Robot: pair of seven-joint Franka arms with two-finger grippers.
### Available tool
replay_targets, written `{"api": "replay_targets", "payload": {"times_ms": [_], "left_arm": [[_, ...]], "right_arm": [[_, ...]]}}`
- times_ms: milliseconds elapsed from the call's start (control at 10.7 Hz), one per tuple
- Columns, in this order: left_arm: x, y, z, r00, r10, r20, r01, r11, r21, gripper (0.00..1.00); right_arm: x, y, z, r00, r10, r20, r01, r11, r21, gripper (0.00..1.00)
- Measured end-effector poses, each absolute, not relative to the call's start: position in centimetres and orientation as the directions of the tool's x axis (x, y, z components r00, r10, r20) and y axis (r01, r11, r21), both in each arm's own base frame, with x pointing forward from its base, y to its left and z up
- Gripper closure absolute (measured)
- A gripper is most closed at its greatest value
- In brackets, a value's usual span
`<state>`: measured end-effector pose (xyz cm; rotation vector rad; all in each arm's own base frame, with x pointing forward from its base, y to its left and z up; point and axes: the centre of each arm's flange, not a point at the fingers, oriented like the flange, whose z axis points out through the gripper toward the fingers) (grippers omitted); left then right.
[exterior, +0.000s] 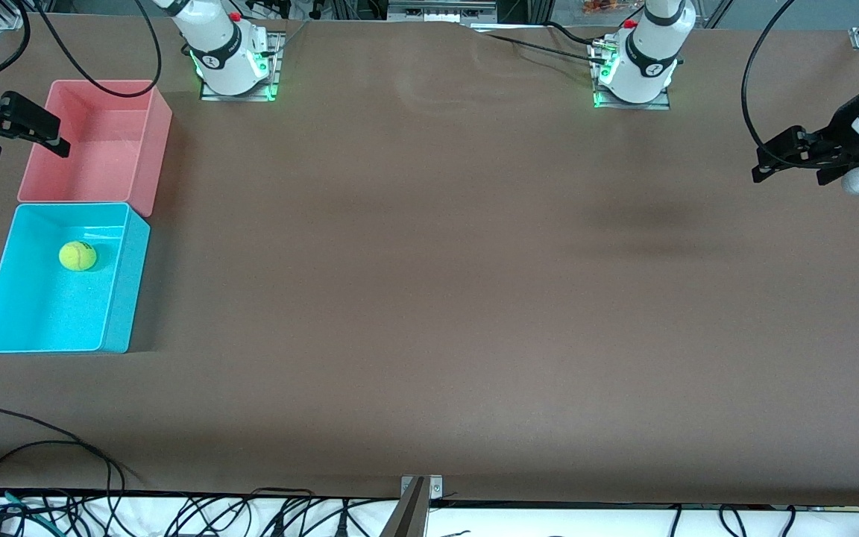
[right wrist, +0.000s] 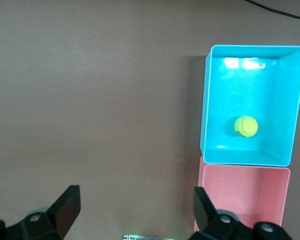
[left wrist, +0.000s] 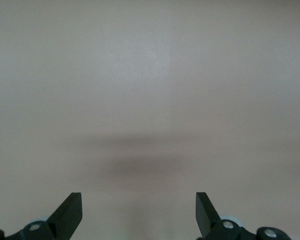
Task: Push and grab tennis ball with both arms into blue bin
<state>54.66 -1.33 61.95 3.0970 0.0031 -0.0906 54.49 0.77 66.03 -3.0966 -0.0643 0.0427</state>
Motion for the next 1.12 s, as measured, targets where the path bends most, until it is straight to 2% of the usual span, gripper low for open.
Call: {"api": "replay_targets", "payload": {"times_ms": [281, 561, 1123], "left_arm": [[54.7, -1.3, 62.0, 0.998, 0.001, -0.058, 0.003, -0.999, 0.043, 0.0], [54.7, -1.3, 62.0, 0.998, 0.001, -0.058, 0.003, -0.999, 0.043, 0.0], [54.7, -1.3, 62.0, 0.998, 0.001, -0.058, 0.003, -0.999, 0.043, 0.0]], "right_arm": [[54.7, -0.5, 65.5, 0.999, 0.017, -0.028, 0.016, -0.999, -0.044, 0.0], [54.8, -1.4, 65.7, 1.0, -0.007, -0.01, -0.007, -0.999, 0.032, 0.0], [55.0, -1.3, 65.9, 1.0, -0.015, 0.01, -0.015, -1.0, 0.024, 0.0]]}}
